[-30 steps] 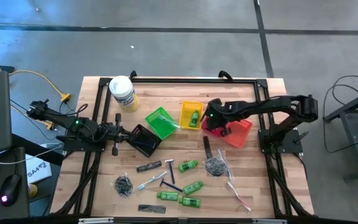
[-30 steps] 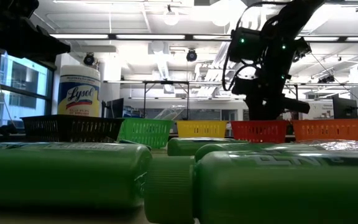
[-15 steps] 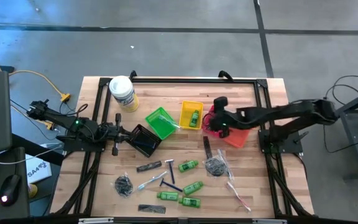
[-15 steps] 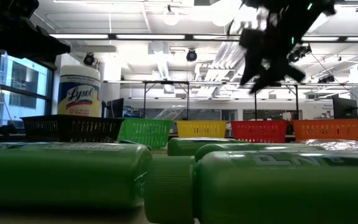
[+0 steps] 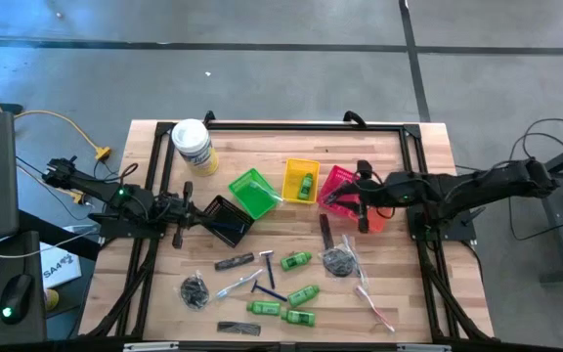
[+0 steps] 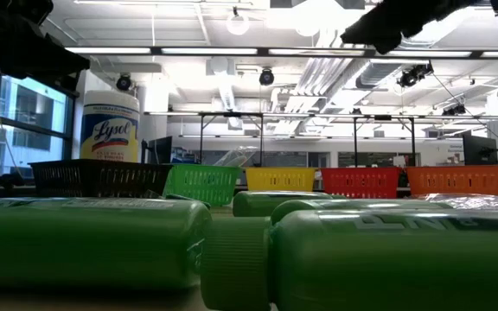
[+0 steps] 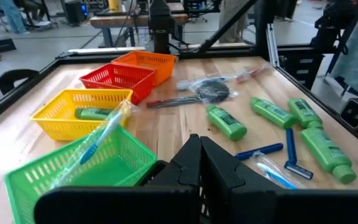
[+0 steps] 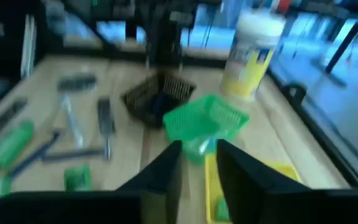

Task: Pick & Place Travel size toiletries
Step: Put the black hair brush into the orange bin

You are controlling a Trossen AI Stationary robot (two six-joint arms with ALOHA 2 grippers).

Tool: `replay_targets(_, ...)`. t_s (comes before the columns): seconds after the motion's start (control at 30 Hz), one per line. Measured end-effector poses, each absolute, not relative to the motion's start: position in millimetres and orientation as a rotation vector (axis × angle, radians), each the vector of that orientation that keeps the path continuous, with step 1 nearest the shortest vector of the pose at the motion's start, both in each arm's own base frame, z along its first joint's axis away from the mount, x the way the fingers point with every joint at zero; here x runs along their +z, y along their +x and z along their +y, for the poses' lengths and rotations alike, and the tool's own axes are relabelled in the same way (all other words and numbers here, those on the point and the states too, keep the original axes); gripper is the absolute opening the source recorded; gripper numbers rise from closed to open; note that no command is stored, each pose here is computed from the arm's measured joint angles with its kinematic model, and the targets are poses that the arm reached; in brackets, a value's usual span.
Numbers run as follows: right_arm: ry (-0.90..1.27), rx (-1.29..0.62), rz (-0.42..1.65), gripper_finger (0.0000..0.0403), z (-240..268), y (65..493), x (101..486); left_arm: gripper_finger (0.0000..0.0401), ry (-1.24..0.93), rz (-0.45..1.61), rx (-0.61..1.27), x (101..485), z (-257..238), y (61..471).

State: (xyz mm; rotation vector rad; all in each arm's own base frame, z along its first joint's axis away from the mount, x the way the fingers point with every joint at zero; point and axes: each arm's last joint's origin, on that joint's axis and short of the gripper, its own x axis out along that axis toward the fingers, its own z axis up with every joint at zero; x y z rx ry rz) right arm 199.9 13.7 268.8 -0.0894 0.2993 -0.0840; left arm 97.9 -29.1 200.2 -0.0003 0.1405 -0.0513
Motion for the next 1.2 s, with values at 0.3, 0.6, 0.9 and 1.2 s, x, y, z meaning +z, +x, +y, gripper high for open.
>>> replay_targets(0.3,0.028,0.124,0.029,0.0012,19,183,219,0.0,0.031,0.174,0.032,197,-26,97)
replay_targets(0.6,0.144,0.18,0.047,0.0009,38,171,195,0.0,-0.029,0.25,0.045,189,-26,96)
replay_targets(0.9,0.063,0.233,0.008,0.0009,61,171,194,0.0,-0.067,0.288,0.05,185,-26,95)
replay_targets(1.2,-0.001,0.235,-0.109,0.0009,59,165,195,0.0,-0.058,0.326,0.053,181,-25,93)
